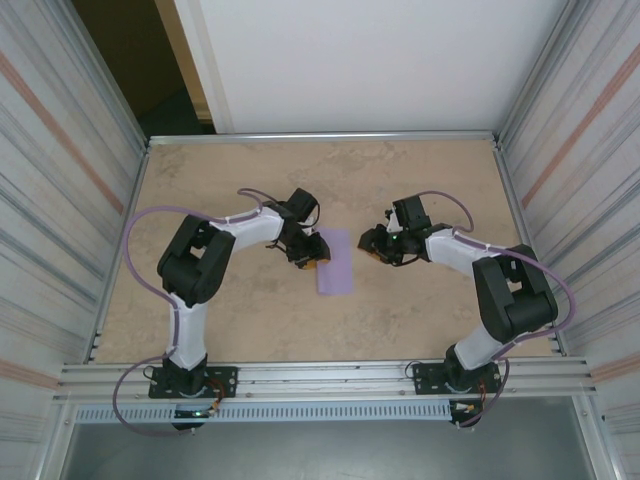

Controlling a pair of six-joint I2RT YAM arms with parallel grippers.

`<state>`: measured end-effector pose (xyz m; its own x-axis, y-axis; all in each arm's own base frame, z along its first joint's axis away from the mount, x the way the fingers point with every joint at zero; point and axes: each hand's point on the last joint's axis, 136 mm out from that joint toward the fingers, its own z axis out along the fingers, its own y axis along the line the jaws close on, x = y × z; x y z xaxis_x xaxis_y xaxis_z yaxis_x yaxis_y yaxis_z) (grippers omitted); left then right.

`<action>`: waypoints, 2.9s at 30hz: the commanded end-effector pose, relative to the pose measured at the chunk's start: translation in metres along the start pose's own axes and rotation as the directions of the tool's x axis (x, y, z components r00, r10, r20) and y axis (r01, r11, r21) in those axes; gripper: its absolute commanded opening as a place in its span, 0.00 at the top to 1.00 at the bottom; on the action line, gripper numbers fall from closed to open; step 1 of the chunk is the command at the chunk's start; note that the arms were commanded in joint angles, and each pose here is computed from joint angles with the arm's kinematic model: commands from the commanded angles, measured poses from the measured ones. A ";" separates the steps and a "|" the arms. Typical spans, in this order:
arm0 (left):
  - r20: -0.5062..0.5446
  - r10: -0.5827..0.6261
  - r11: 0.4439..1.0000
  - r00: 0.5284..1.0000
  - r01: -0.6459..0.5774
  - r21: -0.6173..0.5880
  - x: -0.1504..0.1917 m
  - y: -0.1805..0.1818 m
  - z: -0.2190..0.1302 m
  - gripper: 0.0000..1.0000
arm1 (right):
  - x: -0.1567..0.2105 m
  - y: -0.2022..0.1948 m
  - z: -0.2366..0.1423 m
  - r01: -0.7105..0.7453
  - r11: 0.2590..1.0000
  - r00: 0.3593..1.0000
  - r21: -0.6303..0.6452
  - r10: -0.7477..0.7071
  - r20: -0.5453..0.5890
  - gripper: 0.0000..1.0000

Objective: Fold a paper plane with a square sheet of paper (pick it up from the middle)
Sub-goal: Hold the square sheet of paper at the center of the table.

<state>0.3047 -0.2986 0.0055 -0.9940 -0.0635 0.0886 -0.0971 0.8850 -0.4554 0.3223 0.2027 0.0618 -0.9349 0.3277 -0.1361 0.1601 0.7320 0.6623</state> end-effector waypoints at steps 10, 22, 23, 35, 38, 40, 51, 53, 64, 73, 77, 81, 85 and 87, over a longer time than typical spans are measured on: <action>-0.173 -0.044 0.965 0.984 -0.003 -0.260 0.051 0.082 0.091 0.64 | 0.007 -0.006 0.006 0.018 1.000 0.999 -0.017 -0.018 -0.029 0.66; -0.203 -0.047 0.959 0.978 -0.013 -0.284 0.053 0.089 0.098 0.64 | 0.008 -0.007 0.008 0.008 1.000 0.999 -0.014 -0.009 -0.034 0.66; -0.207 -0.052 0.959 0.977 -0.009 -0.285 0.054 0.089 0.099 0.64 | 0.009 -0.008 0.009 0.008 1.000 0.999 -0.013 -0.008 -0.037 0.66; -0.241 -0.047 0.952 0.969 -0.030 -0.304 0.061 0.099 0.107 0.63 | 0.012 -0.004 0.017 0.008 1.000 0.998 -0.027 -0.010 -0.061 0.67; -0.248 -0.048 0.949 0.968 -0.033 -0.313 0.062 0.103 0.109 0.63 | 0.013 -0.003 0.018 0.006 0.999 0.998 -0.033 -0.009 -0.068 0.67; -0.254 -0.051 0.949 0.966 -0.032 -0.313 0.063 0.104 0.110 0.63 | 0.013 -0.002 0.019 0.009 0.999 0.998 -0.033 -0.011 -0.068 0.67; -0.255 -0.101 0.941 0.962 0.009 -0.338 0.067 0.111 0.115 0.62 | 0.020 0.009 0.025 0.016 0.997 0.993 -0.080 -0.025 -0.112 0.70; -0.255 -0.103 0.942 0.961 0.012 -0.335 0.068 0.111 0.116 0.62 | 0.021 0.011 0.027 0.023 0.996 0.992 -0.084 -0.033 -0.119 0.70; -0.267 -0.102 0.940 0.958 0.005 -0.340 0.070 0.114 0.118 0.63 | 0.034 0.021 0.042 0.052 0.994 0.982 -0.096 -0.069 -0.178 0.75; -0.269 -0.103 0.940 0.958 0.006 -0.340 0.071 0.114 0.118 0.62 | 0.040 0.024 0.055 0.061 0.994 0.972 -0.089 -0.080 -0.220 0.81; -0.271 -0.101 0.941 0.957 0.004 -0.338 0.071 0.114 0.118 0.62 | 0.042 0.017 0.058 0.054 0.996 0.971 -0.068 -0.068 -0.228 0.82; -0.271 -0.101 0.941 0.957 0.003 -0.339 0.071 0.114 0.118 0.62 | 0.047 0.003 0.063 0.042 0.999 0.969 -0.021 -0.046 -0.244 0.83; -0.272 -0.096 0.941 0.958 -0.002 -0.337 0.071 0.113 0.116 0.62 | 0.053 -0.018 0.066 0.018 0.999 0.966 0.038 -0.008 -0.259 0.85; -0.266 -0.094 0.942 0.959 0.000 -0.335 0.070 0.112 0.113 0.63 | 0.056 -0.029 0.067 0.007 0.998 0.964 0.069 0.012 -0.266 0.87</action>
<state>0.3005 -0.2984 -0.0011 -0.9859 -0.0416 0.1620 -0.1056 0.9060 -0.4099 0.3038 0.2578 0.0159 -0.9876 0.1567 0.0050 0.1170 0.7157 0.6886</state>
